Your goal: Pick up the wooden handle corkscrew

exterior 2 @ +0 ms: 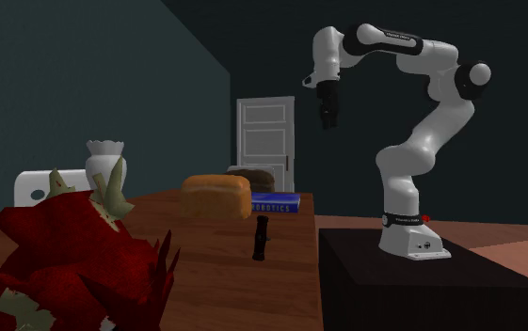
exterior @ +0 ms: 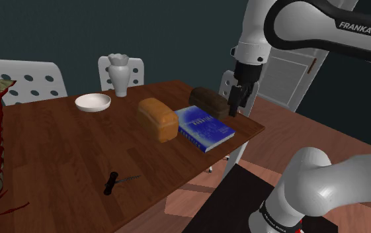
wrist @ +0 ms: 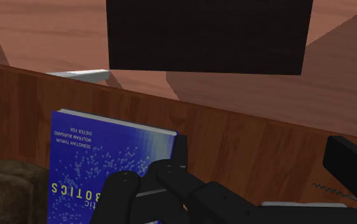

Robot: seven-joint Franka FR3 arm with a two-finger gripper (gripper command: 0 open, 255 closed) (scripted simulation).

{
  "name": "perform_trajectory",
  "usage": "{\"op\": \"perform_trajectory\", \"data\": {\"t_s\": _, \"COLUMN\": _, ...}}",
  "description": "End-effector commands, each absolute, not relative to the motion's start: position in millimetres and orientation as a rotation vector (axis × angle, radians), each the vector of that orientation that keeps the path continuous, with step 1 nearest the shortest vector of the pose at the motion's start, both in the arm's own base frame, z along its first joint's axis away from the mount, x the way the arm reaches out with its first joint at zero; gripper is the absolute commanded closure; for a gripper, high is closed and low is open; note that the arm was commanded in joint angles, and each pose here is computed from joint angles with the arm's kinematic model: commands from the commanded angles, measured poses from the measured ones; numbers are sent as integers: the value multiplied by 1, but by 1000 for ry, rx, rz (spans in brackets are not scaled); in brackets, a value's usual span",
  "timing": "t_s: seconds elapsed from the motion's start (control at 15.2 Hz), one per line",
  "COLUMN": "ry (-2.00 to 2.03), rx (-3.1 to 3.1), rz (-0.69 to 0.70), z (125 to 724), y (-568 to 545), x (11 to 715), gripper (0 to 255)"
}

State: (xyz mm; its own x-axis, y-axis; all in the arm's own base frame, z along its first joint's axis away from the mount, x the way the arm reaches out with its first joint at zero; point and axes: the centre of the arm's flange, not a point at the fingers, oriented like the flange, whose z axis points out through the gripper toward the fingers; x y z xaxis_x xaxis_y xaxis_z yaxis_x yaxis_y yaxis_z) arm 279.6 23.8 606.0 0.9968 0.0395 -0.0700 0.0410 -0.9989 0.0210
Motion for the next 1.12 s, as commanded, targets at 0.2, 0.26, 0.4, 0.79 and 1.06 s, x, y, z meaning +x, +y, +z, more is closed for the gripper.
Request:
{"op": "perform_trajectory", "data": {"t_s": 0.2, "ry": 112, "rx": 3123, "rz": -129, "z": 588, "y": 47, "x": 307, "gripper": 0}}
{"op": "perform_trajectory", "data": {"t_s": 0.26, "ry": 129, "rx": 3125, "rz": -136, "z": 582, "y": 55, "x": 316, "gripper": 0}}
{"op": "perform_trajectory", "data": {"t_s": 0.4, "ry": 162, "rx": 3129, "rz": -150, "z": 571, "y": 72, "x": 334, "gripper": 0}}
{"op": "perform_trajectory", "data": {"t_s": 0.79, "ry": 262, "rx": 3138, "rz": -191, "z": 535, "y": 124, "x": 384, "gripper": 0}}
{"op": "perform_trajectory", "data": {"t_s": 1.06, "ry": 329, "rx": 3142, "rz": -218, "z": 511, "y": 161, "x": 415, "gripper": 0}}
